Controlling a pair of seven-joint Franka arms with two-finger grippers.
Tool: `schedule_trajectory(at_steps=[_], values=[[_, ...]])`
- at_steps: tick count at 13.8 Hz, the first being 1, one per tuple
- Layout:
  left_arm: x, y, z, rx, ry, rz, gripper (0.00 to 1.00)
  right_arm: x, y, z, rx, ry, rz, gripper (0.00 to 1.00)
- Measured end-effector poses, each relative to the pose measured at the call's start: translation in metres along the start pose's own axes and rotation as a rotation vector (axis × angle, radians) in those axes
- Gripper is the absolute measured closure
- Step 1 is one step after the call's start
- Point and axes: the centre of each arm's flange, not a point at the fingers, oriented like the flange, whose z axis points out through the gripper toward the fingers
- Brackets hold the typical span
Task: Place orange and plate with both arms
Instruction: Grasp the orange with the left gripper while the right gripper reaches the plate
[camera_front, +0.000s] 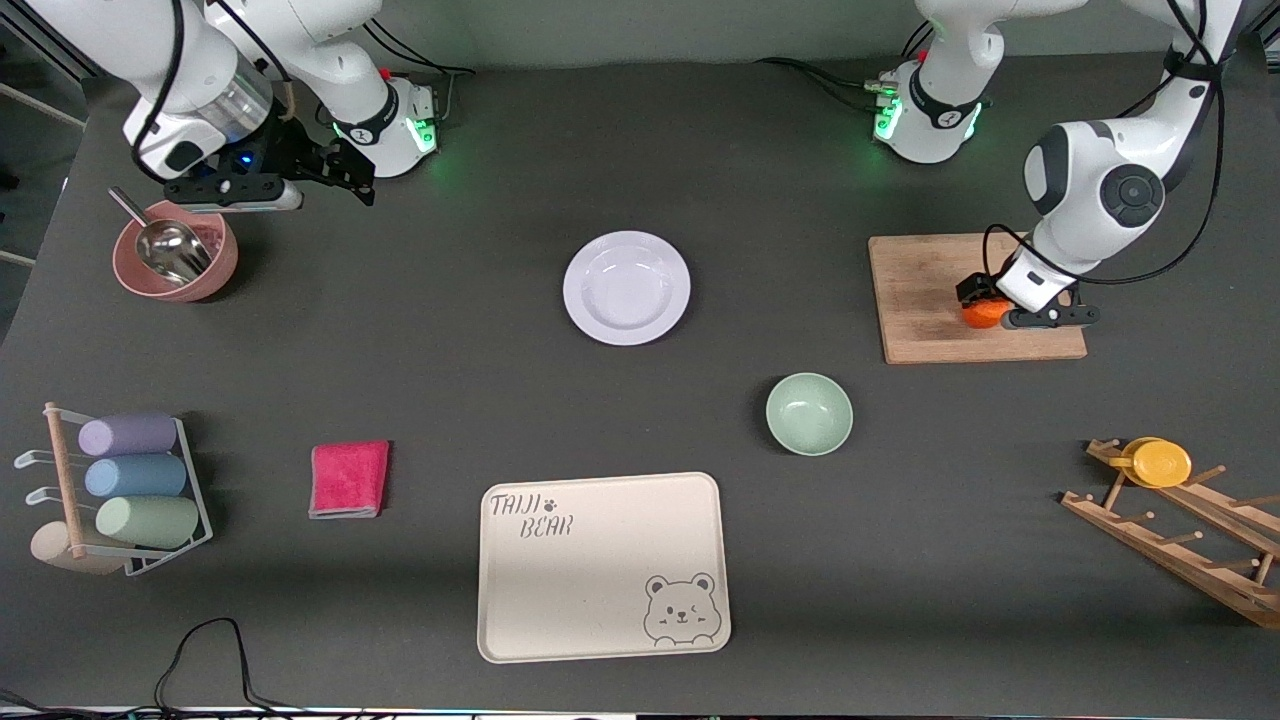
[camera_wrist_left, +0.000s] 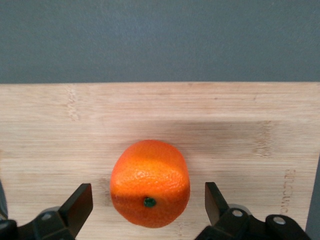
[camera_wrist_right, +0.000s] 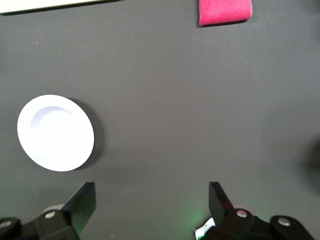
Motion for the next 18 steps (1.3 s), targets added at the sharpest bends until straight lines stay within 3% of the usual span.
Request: schedule_trajectory(at_steps=[6,8,9,14,18], values=[[-0.001,0.001,0.013,0.000,0.000,0.001,0.04,-0.001,-0.001,0.027,0.167,-0.080,-0.049,0.00],[-0.001,0.001,0.013,0.000,0.001,0.002,0.27,0.008,0.020,0.048,0.281,-0.103,-0.068,0.00],[-0.001,0.001,0.012,0.000,0.003,0.002,0.31,0.011,0.031,0.063,0.345,-0.115,-0.071,0.00],[0.000,0.001,0.011,0.000,-0.001,0.006,0.31,0.004,0.041,0.152,0.655,-0.134,-0.054,0.00],[0.017,0.007,-0.023,0.006,-0.029,0.023,0.31,-0.004,0.058,0.243,0.875,-0.078,-0.098,0.00]])
